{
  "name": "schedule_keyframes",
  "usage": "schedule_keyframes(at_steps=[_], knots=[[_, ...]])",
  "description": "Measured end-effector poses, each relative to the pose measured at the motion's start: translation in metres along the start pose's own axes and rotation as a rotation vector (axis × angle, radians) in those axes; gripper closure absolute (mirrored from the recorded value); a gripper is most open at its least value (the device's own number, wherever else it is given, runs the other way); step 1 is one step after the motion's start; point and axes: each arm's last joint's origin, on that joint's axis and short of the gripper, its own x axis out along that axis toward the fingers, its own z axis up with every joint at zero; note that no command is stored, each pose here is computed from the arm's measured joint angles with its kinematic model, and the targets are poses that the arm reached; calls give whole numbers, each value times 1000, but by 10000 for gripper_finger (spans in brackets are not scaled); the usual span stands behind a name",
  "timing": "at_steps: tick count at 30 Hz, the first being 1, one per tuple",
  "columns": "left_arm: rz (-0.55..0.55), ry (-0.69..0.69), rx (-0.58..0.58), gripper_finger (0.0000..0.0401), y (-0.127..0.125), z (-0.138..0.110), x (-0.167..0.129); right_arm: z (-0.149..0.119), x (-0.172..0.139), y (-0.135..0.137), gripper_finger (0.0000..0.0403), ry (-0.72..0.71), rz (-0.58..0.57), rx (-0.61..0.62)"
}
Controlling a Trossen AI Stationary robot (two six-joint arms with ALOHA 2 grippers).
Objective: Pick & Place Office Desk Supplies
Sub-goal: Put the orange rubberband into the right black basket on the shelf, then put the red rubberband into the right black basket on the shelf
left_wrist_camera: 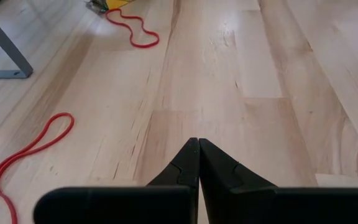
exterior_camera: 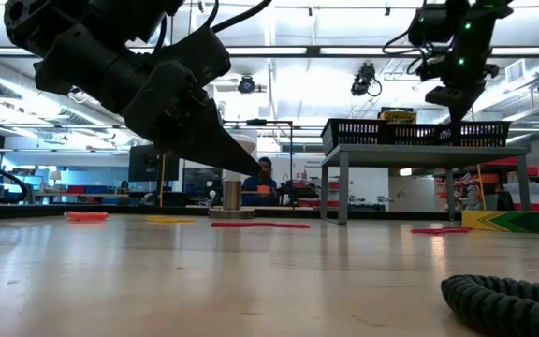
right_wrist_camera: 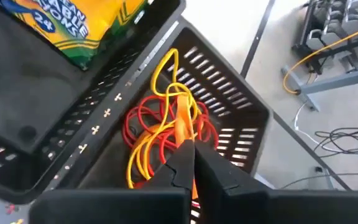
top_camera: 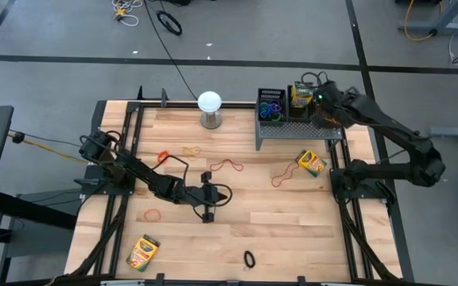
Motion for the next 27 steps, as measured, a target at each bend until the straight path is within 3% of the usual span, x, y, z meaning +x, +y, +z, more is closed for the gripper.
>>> schedule_keyframes(at_steps=[10, 14, 18, 24, 27], knots=[[-3, -22, -9, 393, 0, 2, 0, -2, 0, 0, 282, 18, -84, -27], [1, -146, 64, 393, 2, 16, 1, -11, -12, -1, 256, 3, -21, -34], [12, -266, 87, 393, 4, 28, -1, -22, -30, 3, 277, -59, 134, -33], [9, -359, 45, 393, 4, 38, -4, -45, -52, 22, 378, -295, 384, -52], [9, -358, 46, 393, 4, 37, -4, -58, -55, 37, 393, -390, 480, -76]])
